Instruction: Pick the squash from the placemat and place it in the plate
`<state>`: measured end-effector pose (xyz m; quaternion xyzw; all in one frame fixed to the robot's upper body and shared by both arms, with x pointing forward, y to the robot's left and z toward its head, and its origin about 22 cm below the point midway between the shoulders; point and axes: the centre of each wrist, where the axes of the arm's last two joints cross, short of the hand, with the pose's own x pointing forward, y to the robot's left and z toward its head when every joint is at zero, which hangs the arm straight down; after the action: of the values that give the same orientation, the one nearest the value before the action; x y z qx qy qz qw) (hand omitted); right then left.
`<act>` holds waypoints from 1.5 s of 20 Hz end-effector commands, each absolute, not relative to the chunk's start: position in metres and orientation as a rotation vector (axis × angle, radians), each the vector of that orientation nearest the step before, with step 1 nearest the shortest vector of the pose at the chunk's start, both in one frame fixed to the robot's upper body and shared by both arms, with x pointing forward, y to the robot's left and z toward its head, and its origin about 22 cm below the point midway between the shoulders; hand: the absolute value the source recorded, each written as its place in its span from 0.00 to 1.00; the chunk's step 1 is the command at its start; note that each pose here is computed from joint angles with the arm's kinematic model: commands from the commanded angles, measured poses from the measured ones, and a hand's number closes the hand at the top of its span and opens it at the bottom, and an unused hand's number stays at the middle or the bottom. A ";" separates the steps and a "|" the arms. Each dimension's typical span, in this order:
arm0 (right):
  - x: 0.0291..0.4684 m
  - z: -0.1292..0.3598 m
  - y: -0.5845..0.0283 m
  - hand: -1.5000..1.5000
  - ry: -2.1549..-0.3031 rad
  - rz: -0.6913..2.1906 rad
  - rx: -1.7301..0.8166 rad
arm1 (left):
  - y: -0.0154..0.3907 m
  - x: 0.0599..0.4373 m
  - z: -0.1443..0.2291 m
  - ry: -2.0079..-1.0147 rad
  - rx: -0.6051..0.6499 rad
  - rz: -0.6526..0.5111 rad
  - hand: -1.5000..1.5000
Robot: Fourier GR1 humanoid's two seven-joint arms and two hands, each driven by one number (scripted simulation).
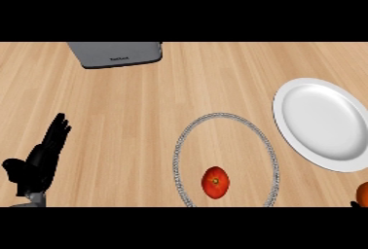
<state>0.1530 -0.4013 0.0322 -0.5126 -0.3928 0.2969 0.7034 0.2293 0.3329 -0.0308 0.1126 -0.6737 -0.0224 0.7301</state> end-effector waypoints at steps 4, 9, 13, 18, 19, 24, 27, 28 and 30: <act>0.046 0.091 -0.489 1.00 -0.899 0.467 -1.347 | 0.329 0.227 -0.030 -1.487 0.227 -0.093 0.50; -0.006 0.122 -0.491 1.00 -0.966 0.386 -1.446 | 0.321 0.244 -0.028 -1.510 0.196 -0.109 0.50; -0.013 0.150 -0.467 1.00 -1.107 0.320 -1.551 | 0.306 0.250 -0.028 -1.507 0.176 -0.109 0.50; -0.020 0.166 -0.473 1.00 -1.167 0.280 -1.540 | 0.301 0.261 -0.025 -1.517 0.166 -0.134 0.50; -0.002 0.166 -0.462 1.00 -1.170 0.255 -1.532 | 0.309 0.227 -0.036 -1.512 0.152 -0.129 0.50; 0.037 0.208 -0.454 1.00 -1.178 0.272 -1.519 | 0.293 0.256 -0.022 -1.523 0.130 -0.142 0.50; 0.065 0.208 -0.447 1.00 -1.181 0.318 -1.488 | 0.295 0.255 -0.003 -1.512 0.145 -0.160 0.50; 0.080 0.199 -0.439 1.00 -1.221 0.310 -1.457 | 0.305 0.263 -0.016 -1.526 0.143 -0.151 0.50; 0.095 0.184 -0.438 1.00 -1.219 0.318 -1.408 | 0.280 0.248 -0.028 -1.514 0.153 -0.149 0.50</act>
<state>0.0658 -0.4480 0.1890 -0.6223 -0.5138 0.1274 0.5767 0.2559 0.2948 -0.0182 0.0683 -0.6878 -0.0674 0.7195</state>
